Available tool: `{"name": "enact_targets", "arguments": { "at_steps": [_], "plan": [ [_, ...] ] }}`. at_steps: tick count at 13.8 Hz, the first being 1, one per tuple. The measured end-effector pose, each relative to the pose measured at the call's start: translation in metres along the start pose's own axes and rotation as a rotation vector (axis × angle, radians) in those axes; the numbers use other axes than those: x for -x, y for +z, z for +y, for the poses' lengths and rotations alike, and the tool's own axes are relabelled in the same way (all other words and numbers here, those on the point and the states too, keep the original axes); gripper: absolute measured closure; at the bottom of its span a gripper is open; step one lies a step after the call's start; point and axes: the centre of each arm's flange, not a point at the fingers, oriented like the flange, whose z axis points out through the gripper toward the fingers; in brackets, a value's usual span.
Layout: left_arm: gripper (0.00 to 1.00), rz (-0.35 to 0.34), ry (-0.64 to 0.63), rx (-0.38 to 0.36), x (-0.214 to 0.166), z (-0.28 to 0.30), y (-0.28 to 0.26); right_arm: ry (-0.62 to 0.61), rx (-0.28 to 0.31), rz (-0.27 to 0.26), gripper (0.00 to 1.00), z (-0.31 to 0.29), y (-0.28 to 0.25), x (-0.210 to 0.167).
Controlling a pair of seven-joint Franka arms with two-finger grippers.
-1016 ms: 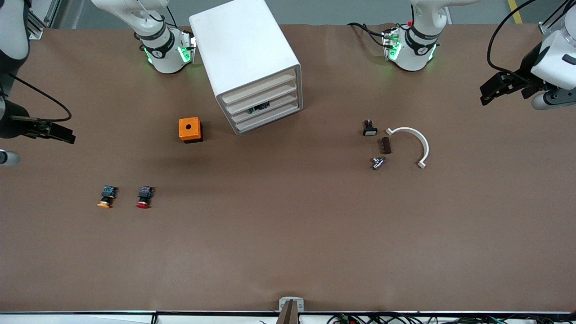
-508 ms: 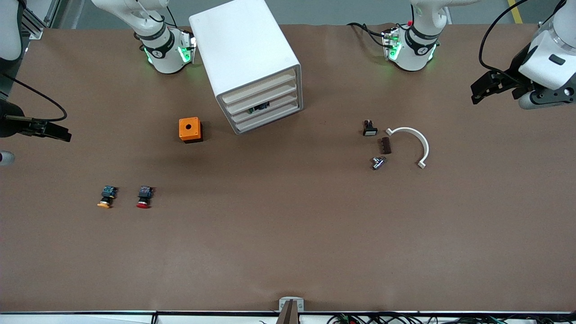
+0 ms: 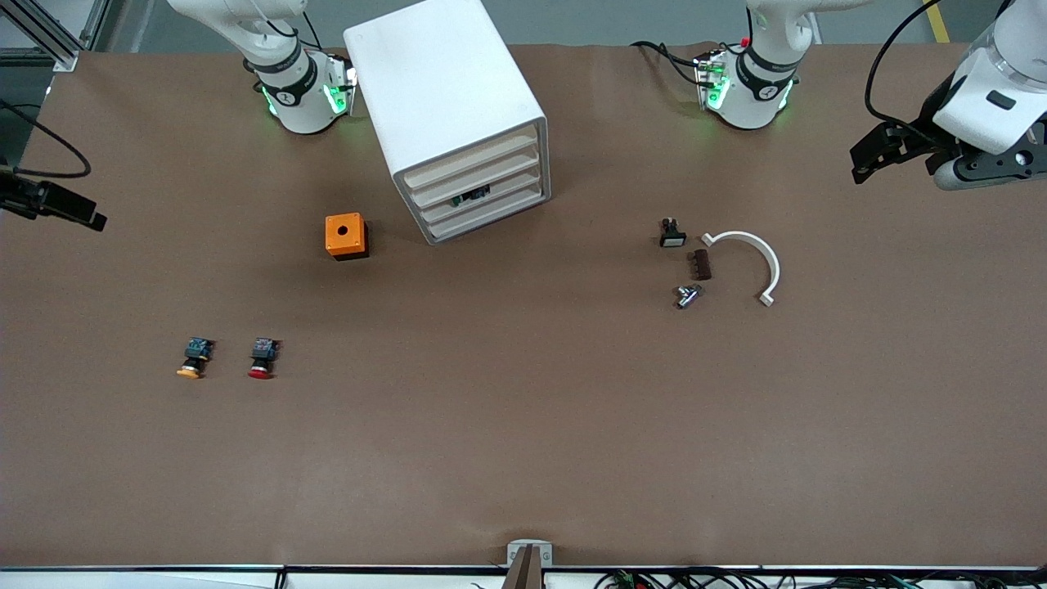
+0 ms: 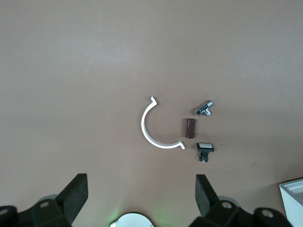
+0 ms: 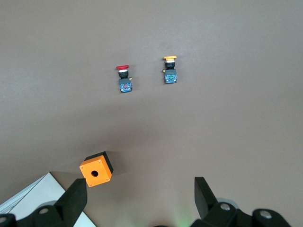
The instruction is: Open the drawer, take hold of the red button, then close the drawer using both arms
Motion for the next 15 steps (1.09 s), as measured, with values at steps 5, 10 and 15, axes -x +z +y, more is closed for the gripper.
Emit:
{"name": "enact_targets", "arguments": {
  "at_steps": [5, 10, 15],
  "plan": [
    [0.00, 0.009, -0.013, 0.003, -0.001, -0.007, -0.001, -0.003, -0.007, 0.035, 0.00, 0.000, 0.005, 0.006],
    [0.00, 0.026, -0.015, 0.007, -0.003, -0.008, -0.008, -0.068, -0.007, 0.039, 0.00, -0.004, 0.010, 0.010],
    [0.00, 0.027, -0.009, 0.010, -0.007, -0.007, -0.008, -0.090, -0.007, 0.045, 0.00, -0.005, 0.009, 0.011]
  ]
}}
